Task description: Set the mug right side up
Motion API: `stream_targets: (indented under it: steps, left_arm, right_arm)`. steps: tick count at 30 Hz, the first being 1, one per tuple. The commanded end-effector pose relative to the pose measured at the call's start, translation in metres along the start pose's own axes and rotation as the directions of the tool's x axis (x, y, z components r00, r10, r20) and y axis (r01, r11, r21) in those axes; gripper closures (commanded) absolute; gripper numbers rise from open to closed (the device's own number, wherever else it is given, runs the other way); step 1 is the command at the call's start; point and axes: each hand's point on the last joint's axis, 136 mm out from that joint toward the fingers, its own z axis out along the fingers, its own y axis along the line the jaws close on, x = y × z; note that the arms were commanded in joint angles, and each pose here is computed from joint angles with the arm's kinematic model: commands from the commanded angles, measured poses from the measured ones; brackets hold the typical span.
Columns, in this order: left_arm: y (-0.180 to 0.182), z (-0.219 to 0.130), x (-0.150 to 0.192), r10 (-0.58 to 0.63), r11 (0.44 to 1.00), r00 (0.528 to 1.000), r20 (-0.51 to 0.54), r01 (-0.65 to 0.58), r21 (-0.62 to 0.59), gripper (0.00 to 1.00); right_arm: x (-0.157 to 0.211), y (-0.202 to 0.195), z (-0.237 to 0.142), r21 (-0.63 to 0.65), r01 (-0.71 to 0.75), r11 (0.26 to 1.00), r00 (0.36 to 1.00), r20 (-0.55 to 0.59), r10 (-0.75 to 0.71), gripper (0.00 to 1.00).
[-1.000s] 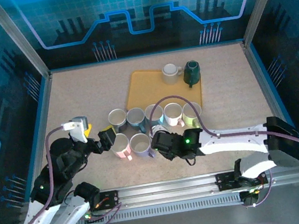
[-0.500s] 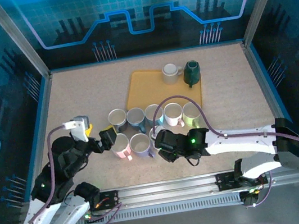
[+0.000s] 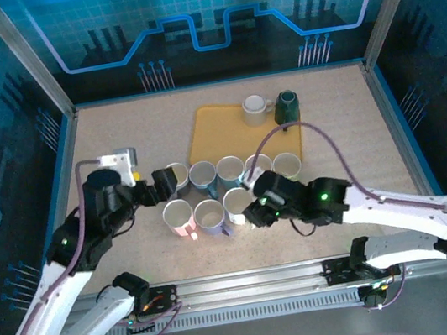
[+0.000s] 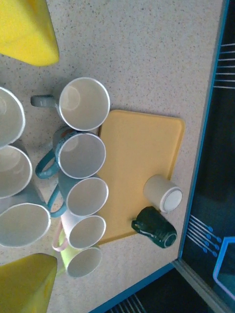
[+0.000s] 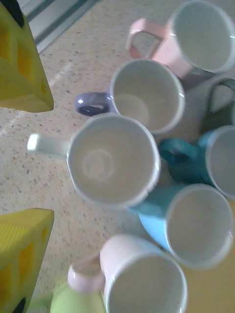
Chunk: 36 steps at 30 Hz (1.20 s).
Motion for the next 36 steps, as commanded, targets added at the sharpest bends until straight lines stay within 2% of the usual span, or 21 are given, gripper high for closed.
stream_targets:
  steps: [1,9,15,19,28,32,36]
  left_arm:
    - [0.003,0.020,0.003,-0.100,0.993,0.993,-0.068,0.095,-0.074,0.01]
    - [-0.047,0.085,-0.023,-0.097,0.994,0.990,-0.100,0.091,-0.064,0.01]
    - [-0.083,0.149,-0.042,-0.121,0.992,0.986,-0.114,0.117,-0.041,0.01]
    - [-0.099,0.202,-0.049,-0.096,0.994,0.985,-0.144,0.087,-0.066,0.01]
    - [-0.119,0.317,-0.049,-0.050,0.990,0.985,-0.166,0.027,-0.137,0.01]
    - [-0.140,0.353,-0.041,0.069,0.996,0.991,-0.119,-0.076,-0.049,0.01]
    - [-0.151,0.379,-0.023,0.214,0.977,0.971,-0.104,-0.215,0.005,0.01]
  right_arm:
    - [-0.016,-0.019,-0.017,-0.039,-0.086,0.996,0.995,0.046,0.088,0.44]
    - [-0.037,-0.074,-0.033,-0.049,-0.301,0.952,0.942,0.136,0.305,0.43]
    - [-0.037,-0.109,-0.038,0.015,-0.407,0.913,0.898,0.192,0.397,0.42]
    - [-0.039,-0.119,-0.046,0.009,-0.429,0.903,0.880,0.230,0.416,0.42]
    - [-0.039,-0.140,-0.063,0.089,-0.439,0.894,0.868,0.301,0.396,0.39]
    - [-0.041,-0.142,-0.064,0.093,-0.436,0.895,0.868,0.306,0.392,0.38]
    - [-0.041,-0.146,-0.066,0.103,-0.434,0.895,0.869,0.309,0.386,0.38]
